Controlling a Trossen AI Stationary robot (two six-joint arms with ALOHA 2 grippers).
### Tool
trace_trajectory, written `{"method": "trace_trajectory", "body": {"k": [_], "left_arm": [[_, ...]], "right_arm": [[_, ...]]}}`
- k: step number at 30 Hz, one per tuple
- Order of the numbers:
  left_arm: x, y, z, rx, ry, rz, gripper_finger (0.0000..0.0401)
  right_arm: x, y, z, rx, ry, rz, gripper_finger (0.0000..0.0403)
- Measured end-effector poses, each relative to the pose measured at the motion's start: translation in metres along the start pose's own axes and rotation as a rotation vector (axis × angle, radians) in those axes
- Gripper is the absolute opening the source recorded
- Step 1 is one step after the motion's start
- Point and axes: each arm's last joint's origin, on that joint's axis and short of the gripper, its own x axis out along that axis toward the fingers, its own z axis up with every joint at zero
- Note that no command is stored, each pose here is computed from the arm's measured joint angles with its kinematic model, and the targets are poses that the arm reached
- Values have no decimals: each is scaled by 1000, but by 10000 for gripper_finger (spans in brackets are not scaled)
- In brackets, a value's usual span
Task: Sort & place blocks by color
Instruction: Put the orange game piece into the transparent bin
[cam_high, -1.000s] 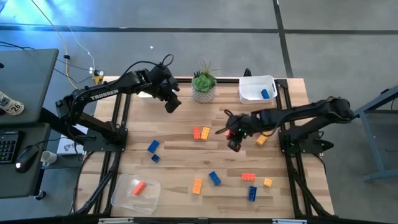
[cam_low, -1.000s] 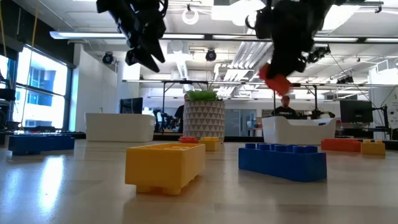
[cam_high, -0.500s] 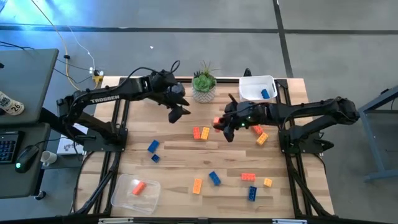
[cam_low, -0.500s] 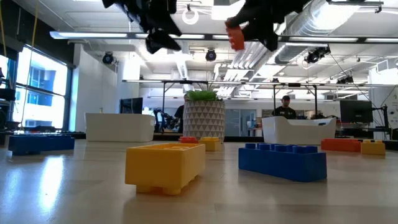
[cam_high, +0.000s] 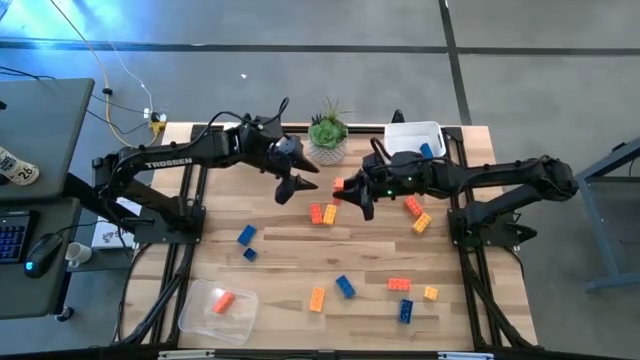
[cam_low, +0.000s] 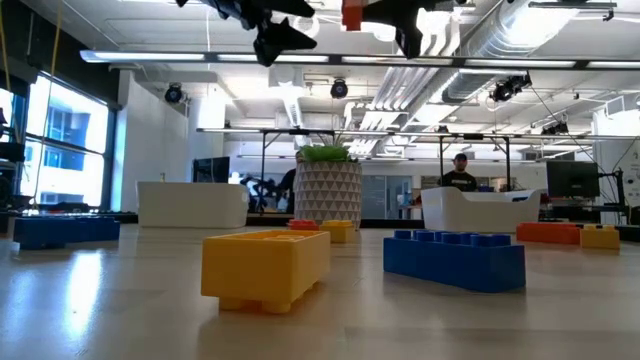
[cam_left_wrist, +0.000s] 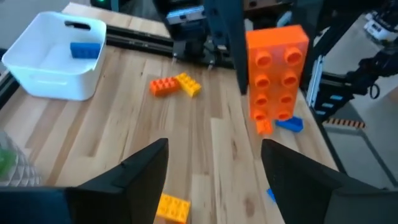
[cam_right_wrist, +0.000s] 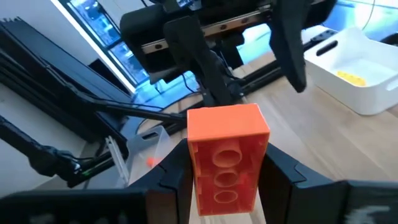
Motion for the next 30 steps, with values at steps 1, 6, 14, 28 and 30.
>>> {"method": "trace_trajectory", "body": {"k": [1,6,14,28,30], "left_arm": [[1,-2,1,3,-6,-5,254],[3,-9,4,-36,-43,-32,274],[4,-12,9,-217,-88,-31,274],[34,-12,7,-234,-109,-78,275],[40,-10,5,-236,-103,-77,275]], "right_arm": [[0,0,0,-1,-6,-5,110],[0,0,5,-22,-68,-36,110],[0,1,6,-23,-85,-38,110],[0,0,6,-20,-96,-61,110],[0,0,6,-20,-96,-61,110]]}}
